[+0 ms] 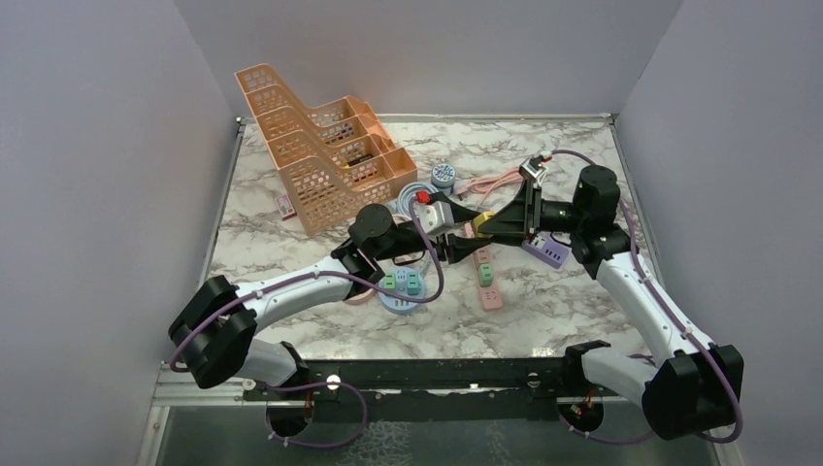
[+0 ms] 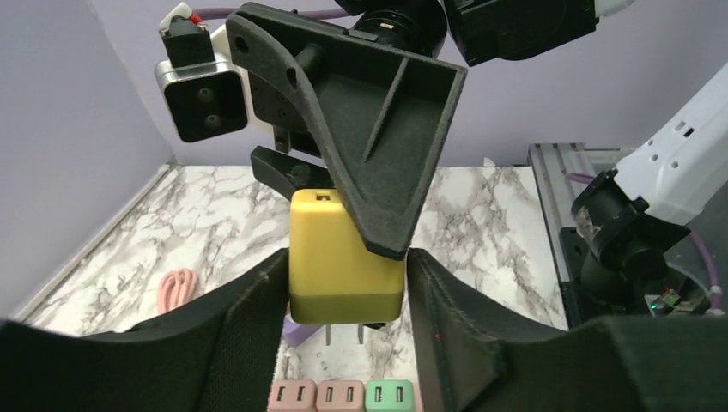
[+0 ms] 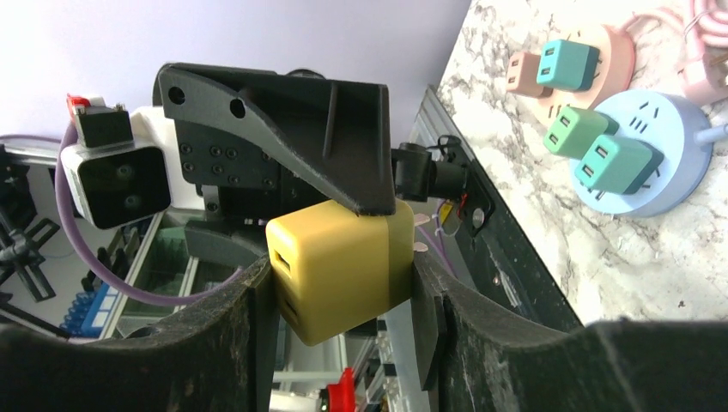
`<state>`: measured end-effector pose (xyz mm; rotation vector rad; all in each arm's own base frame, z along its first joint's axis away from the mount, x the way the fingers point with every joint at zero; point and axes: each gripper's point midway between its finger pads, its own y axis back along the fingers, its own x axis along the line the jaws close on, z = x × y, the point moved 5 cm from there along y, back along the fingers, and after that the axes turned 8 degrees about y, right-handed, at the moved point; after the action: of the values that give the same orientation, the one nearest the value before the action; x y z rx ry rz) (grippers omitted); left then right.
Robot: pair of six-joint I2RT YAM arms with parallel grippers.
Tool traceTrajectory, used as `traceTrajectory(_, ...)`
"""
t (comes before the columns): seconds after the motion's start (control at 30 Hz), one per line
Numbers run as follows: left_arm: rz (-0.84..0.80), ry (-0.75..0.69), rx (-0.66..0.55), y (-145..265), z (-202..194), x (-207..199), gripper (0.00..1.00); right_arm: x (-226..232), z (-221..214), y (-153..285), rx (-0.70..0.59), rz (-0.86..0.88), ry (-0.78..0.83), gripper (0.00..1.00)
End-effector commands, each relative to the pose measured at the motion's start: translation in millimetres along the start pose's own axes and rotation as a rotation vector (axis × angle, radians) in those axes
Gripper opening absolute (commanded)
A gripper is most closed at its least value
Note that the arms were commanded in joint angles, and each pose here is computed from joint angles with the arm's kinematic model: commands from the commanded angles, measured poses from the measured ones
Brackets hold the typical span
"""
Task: Insert the plug
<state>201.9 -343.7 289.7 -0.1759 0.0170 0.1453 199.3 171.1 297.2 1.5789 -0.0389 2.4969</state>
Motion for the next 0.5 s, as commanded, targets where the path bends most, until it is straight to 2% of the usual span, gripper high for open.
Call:
traceTrajectory(0.0, -0.015, -0.047, -0.035, -5, 9, -3, 0.48, 9, 0, 0, 0.013, 0.024, 0.018, 0.39)
traceTrajectory(0.13, 0.034, -0.045, -0.036, -5, 7, 3, 0.31, 0, 0, -1, 0.003, -0.018, 0.002, 0.41)
traceTrajectory(0.23, 0.064, -0.052, -0.031, -4, 4, 6, 0.22, -5, 1, -1, -0.012, -0.055, 0.02, 0.5)
traceTrajectory(0.3, 0.072, -0.068, -0.018, 0, -2, 7, 0.21, -10, 1, -1, -0.018, -0.111, 0.027, 0.59)
traceTrajectory(0.47, 0.091, -0.095, 0.078, 11, -27, 9, 0.21, -41, 4, 7, 0.01, -0.381, 0.07, 0.62)
